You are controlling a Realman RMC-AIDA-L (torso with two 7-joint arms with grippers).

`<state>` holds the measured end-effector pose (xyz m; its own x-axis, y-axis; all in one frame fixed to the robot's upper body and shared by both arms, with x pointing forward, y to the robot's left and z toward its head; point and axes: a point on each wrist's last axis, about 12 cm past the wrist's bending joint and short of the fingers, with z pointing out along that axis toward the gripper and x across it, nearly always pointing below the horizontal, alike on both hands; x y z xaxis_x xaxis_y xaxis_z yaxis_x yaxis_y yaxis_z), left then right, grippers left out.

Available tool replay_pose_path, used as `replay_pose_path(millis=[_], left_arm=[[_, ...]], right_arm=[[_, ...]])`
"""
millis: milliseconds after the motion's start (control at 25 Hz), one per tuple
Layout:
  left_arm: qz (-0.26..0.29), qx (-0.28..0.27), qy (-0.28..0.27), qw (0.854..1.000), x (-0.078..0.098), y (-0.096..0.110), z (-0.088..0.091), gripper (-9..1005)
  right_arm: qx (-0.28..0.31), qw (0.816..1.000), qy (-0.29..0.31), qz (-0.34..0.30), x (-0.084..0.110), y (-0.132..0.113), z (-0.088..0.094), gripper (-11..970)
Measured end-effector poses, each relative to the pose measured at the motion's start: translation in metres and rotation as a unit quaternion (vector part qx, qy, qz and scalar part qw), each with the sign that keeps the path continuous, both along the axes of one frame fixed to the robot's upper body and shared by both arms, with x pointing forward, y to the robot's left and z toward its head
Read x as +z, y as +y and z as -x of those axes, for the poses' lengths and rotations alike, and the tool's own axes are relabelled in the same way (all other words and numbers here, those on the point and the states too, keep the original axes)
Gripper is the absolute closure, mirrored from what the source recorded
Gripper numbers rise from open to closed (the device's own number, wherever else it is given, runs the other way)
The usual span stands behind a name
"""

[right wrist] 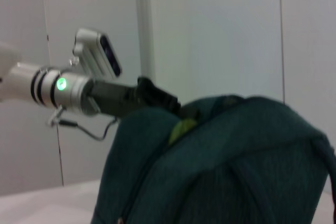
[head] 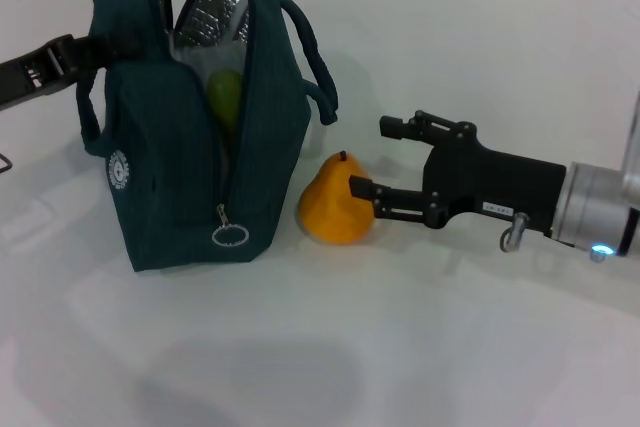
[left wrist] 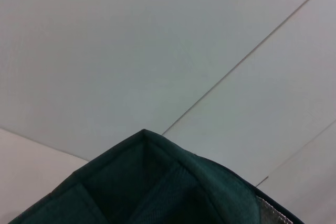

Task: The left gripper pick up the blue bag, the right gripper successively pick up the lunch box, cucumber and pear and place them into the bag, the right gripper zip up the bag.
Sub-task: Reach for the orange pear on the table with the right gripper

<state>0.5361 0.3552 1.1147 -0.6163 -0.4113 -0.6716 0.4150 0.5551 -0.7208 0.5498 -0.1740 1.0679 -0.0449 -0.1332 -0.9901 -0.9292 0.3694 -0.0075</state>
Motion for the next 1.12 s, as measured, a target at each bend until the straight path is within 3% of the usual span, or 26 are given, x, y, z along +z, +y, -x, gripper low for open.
replay_pose_path(millis=[440,680,1120], left_arm=[[0.003,-0.005,-0.001,1.0,0.0,-0.004,-0.002,907],[0.003,-0.005,-0.002,1.0,0.0,-0.004,-0.002,907],[0.003,-0.005,-0.003,1.0,0.0,-0.004,-0.003,906]], right_arm=[[0.005,1.0,-0.013,0.025,0.003,0.013,-0.009,152],[0.008,0.999,-0.018,0.03,0.006,0.019,-0.013,295],[0.01,0.998,-0.023,0.056,0.002,0.036,-0.016,329]])
